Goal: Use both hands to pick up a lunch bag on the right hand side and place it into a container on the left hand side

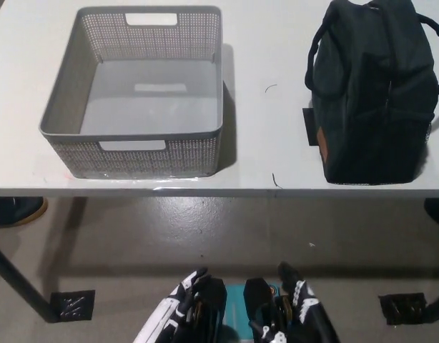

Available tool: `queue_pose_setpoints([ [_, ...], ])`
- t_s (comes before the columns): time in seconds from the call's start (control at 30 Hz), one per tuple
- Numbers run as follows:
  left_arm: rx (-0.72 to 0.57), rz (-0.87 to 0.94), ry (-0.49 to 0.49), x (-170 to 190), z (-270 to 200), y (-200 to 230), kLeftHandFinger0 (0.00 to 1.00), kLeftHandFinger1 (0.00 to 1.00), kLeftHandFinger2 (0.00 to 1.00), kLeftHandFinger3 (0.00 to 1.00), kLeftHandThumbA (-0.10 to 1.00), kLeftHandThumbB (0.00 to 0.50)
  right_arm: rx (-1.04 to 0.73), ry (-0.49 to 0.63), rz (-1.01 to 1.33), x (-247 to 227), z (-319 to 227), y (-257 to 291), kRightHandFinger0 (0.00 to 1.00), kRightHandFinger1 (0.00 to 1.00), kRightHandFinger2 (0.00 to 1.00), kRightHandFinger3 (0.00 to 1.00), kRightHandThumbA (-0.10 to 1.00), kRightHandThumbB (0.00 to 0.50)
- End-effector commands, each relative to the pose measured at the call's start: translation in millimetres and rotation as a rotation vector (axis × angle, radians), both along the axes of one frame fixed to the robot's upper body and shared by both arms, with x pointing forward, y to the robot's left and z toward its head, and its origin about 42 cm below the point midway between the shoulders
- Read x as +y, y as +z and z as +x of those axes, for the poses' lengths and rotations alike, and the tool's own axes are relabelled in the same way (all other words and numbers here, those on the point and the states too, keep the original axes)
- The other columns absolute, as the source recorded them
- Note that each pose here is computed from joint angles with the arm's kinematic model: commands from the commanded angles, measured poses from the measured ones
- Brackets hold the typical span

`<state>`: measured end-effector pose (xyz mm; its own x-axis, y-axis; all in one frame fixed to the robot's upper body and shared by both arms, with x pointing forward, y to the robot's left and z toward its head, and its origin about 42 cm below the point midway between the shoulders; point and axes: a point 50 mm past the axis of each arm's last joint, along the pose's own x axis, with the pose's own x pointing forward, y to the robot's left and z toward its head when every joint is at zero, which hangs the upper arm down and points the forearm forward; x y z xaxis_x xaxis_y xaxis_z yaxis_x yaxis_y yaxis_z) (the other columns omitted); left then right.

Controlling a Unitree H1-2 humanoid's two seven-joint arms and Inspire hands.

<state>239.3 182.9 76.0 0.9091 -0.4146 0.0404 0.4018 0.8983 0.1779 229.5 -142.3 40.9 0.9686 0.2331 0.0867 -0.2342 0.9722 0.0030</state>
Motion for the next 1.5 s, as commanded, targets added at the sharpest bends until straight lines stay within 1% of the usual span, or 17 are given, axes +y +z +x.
queue_pose_setpoints([
  [0.0,-0.163,-0.06,-0.119,-16,-4,43,1.0,1.0,1.0,1.0,1.0,0.238,-0.236,-0.009,0.053,-22,-6,55,1.0,1.0,1.0,1.0,1.0,0.207],
  [0.07,-0.206,-0.074,-0.145,-20,-4,58,1.0,1.0,1.0,1.0,1.0,0.227,-0.301,-0.032,0.062,-30,-8,73,1.0,1.0,1.0,1.0,1.0,0.179],
  [0.2,-0.265,-0.129,-0.183,-29,-5,84,1.0,1.0,1.0,1.0,1.0,0.217,-0.388,-0.063,0.068,-44,-11,102,1.0,1.0,1.0,1.0,1.0,0.247],
  [0.27,-0.316,-0.152,-0.195,-34,-4,101,1.0,1.0,1.0,1.0,1.0,0.213,-0.446,-0.097,0.034,-53,-14,118,1.0,1.0,1.0,1.0,1.0,0.258],
  [0.37,-0.374,-0.189,-0.216,-42,-2,123,1.0,1.0,1.0,1.0,1.0,0.214,-0.508,-0.112,0.068,-64,-19,139,1.0,1.0,1.0,1.0,1.0,0.205],
  [0.5,-0.432,-0.218,-0.247,-46,7,149,1.0,1.0,1.0,1.0,1.0,0.245,-0.555,-0.126,0.092,-73,-21,158,1.0,1.0,1.0,1.0,1.0,0.181],
  [0.57,-0.463,-0.23,-0.256,-49,14,161,1.0,1.0,1.0,1.0,1.0,0.244,-0.588,-0.146,0.093,-78,-21,166,1.0,1.0,1.0,1.0,1.0,0.191],
  [0.6,-0.507,-0.223,-0.255,-52,23,172,1.0,1.0,1.0,1.0,1.0,0.213,-0.596,-0.182,0.081,-86,-19,172,1.0,1.0,1.0,1.0,1.0,0.254],
  [0.63,-0.564,-0.202,-0.234,-53,33,183,1.0,1.0,1.0,1.0,1.0,0.208,-0.608,-0.209,0.076,-94,-16,176,1.0,1.0,1.0,1.0,1.0,0.274],
  [0.73,-0.623,-0.179,-0.17,-57,57,199,1.0,1.0,1.0,1.0,1.0,0.244,-0.639,-0.266,0.049,-114,-5,185,1.0,1.0,1.0,1.0,1.0,0.285],
  [0.77,-0.621,-0.186,-0.156,-59,66,203,1.0,1.0,1.0,1.0,1.0,0.257,-0.648,-0.285,0.038,-120,-1,188,1.0,1.0,1.0,1.0,1.0,0.275],
  [0.87,-0.549,-0.246,-0.119,-66,96,214,1.0,1.0,1.0,1.0,1.0,0.248,-0.654,-0.349,0.044,-139,16,198,1.0,1.0,1.0,1.0,1.0,0.307],
  [0.93,-0.524,-0.265,-0.1,-73,118,224,1.0,1.0,1.0,1.0,1.0,0.223,-0.642,-0.378,0.062,-155,33,204,1.0,1.0,1.0,1.0,1.0,0.324],
  [0.97,-0.525,-0.266,-0.092,-76,124,228,1.0,1.0,1.0,1.0,1.0,0.213,-0.638,-0.382,0.067,-161,39,206,1.0,1.0,1.0,1.0,1.0,0.316],
  [1.1,-0.511,-0.212,-0.032,-95,157,239,1.0,1.0,1.0,1.0,1.0,0.261,-0.6,-0.404,0.081,-182,72,212,1.0,1.0,1.0,1.0,1.0,0.251],
  [1.27,-0.433,-0.19,0.008,-113,188,243,1.0,1.0,1.0,1.0,1.0,0.325,-0.561,-0.412,0.108,-195,109,218,1.0,1.0,1.0,1.0,1.0,0.229],
  [1.47,-0.311,-0.252,-0.018,-140,215,252,1.0,1.0,1.0,1.0,1.0,0.317,-0.551,-0.42,0.134,-197,154,242,1.0,1.0,1.0,1.0,1.0,0.142],
])
